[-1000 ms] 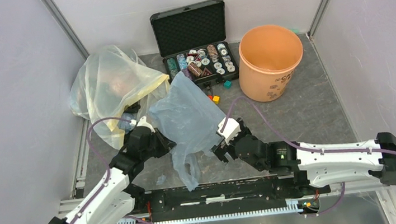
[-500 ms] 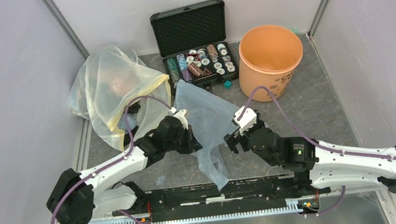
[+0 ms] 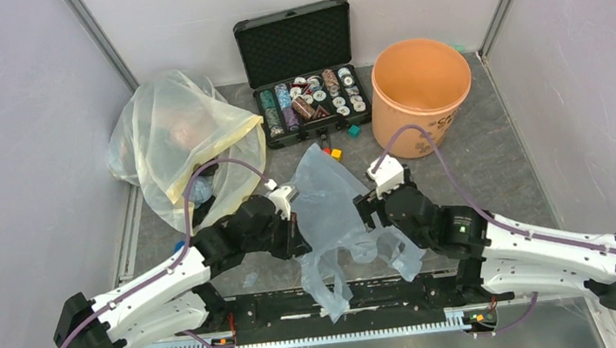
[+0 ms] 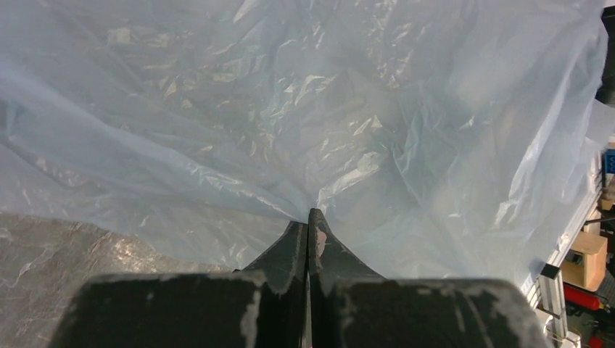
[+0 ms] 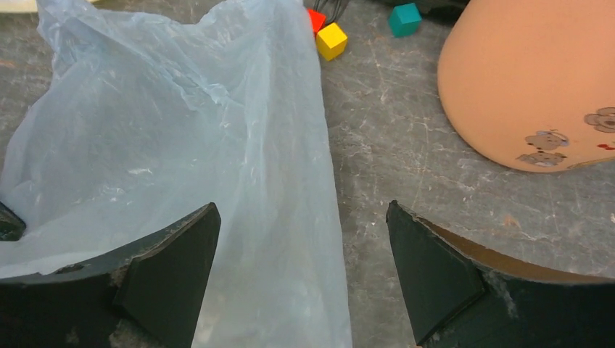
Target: Put the trash bags into the trash bin
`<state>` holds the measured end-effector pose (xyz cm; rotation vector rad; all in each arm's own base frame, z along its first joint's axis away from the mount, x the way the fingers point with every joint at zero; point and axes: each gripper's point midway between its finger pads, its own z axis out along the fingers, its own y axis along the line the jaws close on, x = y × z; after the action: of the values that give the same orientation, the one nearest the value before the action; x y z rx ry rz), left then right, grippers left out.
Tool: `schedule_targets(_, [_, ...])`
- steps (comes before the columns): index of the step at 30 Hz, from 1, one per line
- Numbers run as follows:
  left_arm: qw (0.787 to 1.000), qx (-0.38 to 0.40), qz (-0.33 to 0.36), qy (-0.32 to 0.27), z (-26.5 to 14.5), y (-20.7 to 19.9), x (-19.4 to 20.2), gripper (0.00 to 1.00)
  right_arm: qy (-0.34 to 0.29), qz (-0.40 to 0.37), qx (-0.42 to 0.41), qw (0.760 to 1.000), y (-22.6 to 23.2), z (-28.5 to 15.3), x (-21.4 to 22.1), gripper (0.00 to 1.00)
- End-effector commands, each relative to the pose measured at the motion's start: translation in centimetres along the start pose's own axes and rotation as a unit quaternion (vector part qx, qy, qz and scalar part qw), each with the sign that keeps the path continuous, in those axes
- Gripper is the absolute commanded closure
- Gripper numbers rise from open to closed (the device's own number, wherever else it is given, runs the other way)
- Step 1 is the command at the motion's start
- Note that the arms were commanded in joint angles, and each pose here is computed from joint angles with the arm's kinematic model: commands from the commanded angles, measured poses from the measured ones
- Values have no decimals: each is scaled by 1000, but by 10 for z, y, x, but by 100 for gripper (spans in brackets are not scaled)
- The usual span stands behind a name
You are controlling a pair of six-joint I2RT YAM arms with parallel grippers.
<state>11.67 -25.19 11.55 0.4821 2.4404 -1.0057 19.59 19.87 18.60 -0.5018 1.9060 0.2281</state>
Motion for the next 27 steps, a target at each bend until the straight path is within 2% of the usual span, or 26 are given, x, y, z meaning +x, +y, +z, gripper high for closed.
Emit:
schedule_targets(1, [999, -29, 9, 12, 4, 16, 11, 98, 0, 25, -47, 999, 26, 9, -19, 8])
schedule_targets(6, [998, -67, 6, 1, 11, 35, 12, 98, 14, 29, -86, 996, 49, 26, -16, 11])
schedule_targets(8, [997, -80, 6, -4, 13, 43, 14, 98, 34, 28, -74, 996, 49, 37, -6, 16])
schedule_targets(10, [996, -85, 9, -10, 14, 46, 13, 98, 54, 31, -69, 996, 49, 45, 4, 29])
schedule_targets(14, [995, -91, 24, -19, 17, 51, 11, 98, 72, 44, -60, 995, 48, 51, 20, 39])
schedule_targets(22, [993, -102, 25, -55, 28, 55, -10, 98, 75, 72, -81, 991, 50, 43, 31, 96])
schedule_targets(23, [993, -100, 30, -58, 29, 53, -16, 98, 73, 79, -86, 990, 50, 41, 31, 99])
schedule_targets(27, [991, -100, 55, -68, 37, 43, -44, 98, 53, 111, -104, 987, 52, 31, 25, 100])
